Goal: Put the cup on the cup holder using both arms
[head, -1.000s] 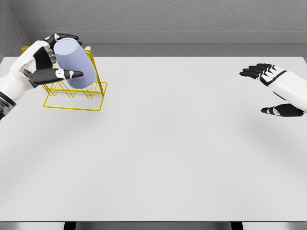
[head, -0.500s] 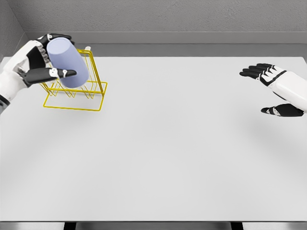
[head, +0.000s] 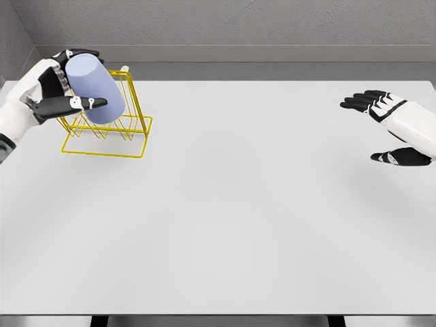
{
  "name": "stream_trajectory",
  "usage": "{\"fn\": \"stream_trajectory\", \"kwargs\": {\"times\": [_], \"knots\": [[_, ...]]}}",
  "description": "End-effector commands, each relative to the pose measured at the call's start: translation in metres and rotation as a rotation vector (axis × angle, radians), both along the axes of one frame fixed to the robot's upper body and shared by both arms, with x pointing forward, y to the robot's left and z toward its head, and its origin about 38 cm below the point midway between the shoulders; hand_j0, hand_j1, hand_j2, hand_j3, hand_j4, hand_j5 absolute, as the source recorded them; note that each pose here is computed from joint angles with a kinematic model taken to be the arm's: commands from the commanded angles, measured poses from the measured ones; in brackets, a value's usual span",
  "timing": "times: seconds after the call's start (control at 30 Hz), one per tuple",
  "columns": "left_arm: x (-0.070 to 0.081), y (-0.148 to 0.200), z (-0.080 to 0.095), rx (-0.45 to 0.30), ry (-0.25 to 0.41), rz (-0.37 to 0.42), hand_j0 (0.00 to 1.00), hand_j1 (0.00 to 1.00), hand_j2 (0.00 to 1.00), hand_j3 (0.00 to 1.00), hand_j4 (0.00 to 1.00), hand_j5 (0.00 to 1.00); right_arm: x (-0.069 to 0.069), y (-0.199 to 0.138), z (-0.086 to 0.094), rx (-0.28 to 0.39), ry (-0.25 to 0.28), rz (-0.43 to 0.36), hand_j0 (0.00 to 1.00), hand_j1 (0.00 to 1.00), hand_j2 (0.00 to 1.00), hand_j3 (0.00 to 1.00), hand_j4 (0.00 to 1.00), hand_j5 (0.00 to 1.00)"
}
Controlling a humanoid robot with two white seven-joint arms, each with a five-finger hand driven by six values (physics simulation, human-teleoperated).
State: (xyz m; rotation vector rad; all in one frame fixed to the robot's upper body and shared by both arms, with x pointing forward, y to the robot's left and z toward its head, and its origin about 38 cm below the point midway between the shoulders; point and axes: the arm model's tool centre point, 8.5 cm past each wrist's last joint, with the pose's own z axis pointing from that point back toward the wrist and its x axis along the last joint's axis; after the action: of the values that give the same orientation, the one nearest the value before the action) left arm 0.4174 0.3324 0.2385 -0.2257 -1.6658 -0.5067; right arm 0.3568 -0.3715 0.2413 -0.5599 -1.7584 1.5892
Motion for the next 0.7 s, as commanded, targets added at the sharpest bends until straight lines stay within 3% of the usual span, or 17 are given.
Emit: {"fn": "stream_trajectory", "kwargs": {"times": [0.0,0.43,0.67], "knots": [[0.0014,-0.0022,-0.0023,-0.008,0.003,-0.001,0.66,0.66,0.66,0.66,0.66,0.66,0.0001,-0.0005,0.0005,0.007,0.001,-0.001,1.0,1.0,1.0,1.0,1.0,1.0],[0.0045,-0.0066,-0.0106,-0.018,0.019,0.001,0.67,0.67,0.67,0.67,0.67,0.67,0.0001,-0.0005,0.0005,0.007,0.001,-0.001,1.0,1.0,1.0,1.0,1.0,1.0],[0.0046,-0.0061,-0.0118,-0.011,0.021,0.001,1.0,1.0,1.0,1.0,1.0,1.0,0.0001,-0.0005,0.0005,0.007,0.001,-0.001,1.0,1.0,1.0,1.0,1.0,1.0]]}}
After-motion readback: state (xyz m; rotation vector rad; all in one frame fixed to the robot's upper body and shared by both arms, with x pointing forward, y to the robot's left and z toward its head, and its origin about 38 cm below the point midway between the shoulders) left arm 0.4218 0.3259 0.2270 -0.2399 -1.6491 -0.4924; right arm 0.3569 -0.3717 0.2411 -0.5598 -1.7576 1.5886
